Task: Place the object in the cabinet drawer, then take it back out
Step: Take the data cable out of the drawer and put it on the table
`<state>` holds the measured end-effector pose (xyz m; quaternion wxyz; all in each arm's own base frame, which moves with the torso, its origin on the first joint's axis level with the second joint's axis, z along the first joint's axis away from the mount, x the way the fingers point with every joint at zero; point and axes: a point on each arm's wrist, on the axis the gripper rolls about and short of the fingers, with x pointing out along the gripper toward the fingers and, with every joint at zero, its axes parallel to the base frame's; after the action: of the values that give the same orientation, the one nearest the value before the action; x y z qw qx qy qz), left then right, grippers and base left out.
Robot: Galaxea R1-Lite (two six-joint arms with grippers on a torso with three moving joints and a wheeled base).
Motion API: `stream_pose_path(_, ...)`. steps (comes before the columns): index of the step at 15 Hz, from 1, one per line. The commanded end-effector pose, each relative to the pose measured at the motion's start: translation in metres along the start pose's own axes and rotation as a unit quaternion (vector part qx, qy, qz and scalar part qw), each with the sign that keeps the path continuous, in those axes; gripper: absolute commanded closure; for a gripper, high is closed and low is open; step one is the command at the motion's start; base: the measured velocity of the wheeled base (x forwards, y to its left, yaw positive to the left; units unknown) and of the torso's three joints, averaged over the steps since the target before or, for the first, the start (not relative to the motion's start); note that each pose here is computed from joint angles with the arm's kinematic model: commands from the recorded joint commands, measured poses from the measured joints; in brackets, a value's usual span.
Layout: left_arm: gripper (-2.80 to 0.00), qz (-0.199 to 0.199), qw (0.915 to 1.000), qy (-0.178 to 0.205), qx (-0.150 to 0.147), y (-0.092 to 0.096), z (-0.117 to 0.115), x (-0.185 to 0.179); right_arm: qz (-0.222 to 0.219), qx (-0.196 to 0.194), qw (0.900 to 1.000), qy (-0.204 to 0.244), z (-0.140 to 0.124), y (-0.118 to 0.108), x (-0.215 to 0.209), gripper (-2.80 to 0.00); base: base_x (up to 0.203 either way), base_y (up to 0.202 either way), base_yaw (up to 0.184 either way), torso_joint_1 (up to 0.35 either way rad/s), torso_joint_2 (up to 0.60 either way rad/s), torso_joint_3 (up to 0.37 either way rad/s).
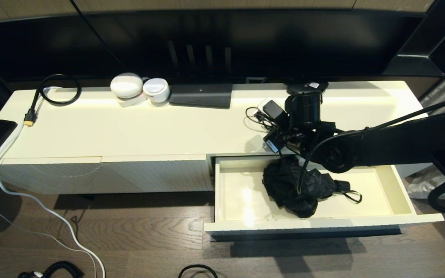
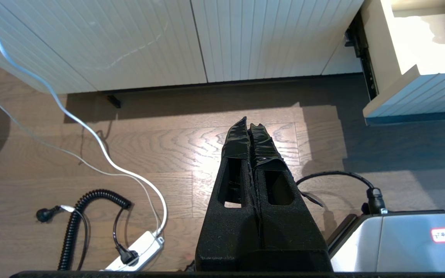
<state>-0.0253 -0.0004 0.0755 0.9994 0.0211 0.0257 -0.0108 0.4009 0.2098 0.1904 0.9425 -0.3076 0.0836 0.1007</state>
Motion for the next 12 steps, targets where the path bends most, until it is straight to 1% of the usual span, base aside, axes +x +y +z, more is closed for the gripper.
stream_pose_path(1, 0.00, 0.000, 1.0000, 0.000, 0.000, 0.000, 0.000, 0.000, -0.003, 0.000, 1.000, -0.004, 0.001, 0.001, 0.005, -2.80, 0.000, 0.000, 0.000, 0.000, 0.00, 0.000)
stream_pose_path(4, 0.00, 0.000, 1.0000, 0.000, 0.000, 0.000, 0.000, 0.000, -0.008, 0.004, 1.000, -0.012, 0.005, -0.003, 0.002, -2.80, 0.000, 0.000, 0.000, 0.000, 0.00, 0.000)
stream_pose_path(8, 0.00, 0.000, 1.0000, 0.000, 0.000, 0.000, 0.000, 0.000, -0.023, 0.011, 0.999, -0.037, 0.024, -0.032, -0.043, -2.80, 0.000, 0.000, 0.000, 0.000, 0.00, 0.000)
stream_pose_path(10, 0.00, 0.000, 1.0000, 0.000, 0.000, 0.000, 0.000, 0.000, -0.024, 0.004, 0.999, -0.038, 0.025, -0.042, -0.066, -2.80, 0.000, 0.000, 0.000, 0.000, 0.00, 0.000)
stream_pose_path(12, 0.00, 0.000, 1.0000, 0.000, 0.000, 0.000, 0.000, 0.000, -0.019, -0.009, 0.999, -0.030, 0.021, -0.044, -0.076, -2.80, 0.000, 0.000, 0.000, 0.000, 0.00, 0.000)
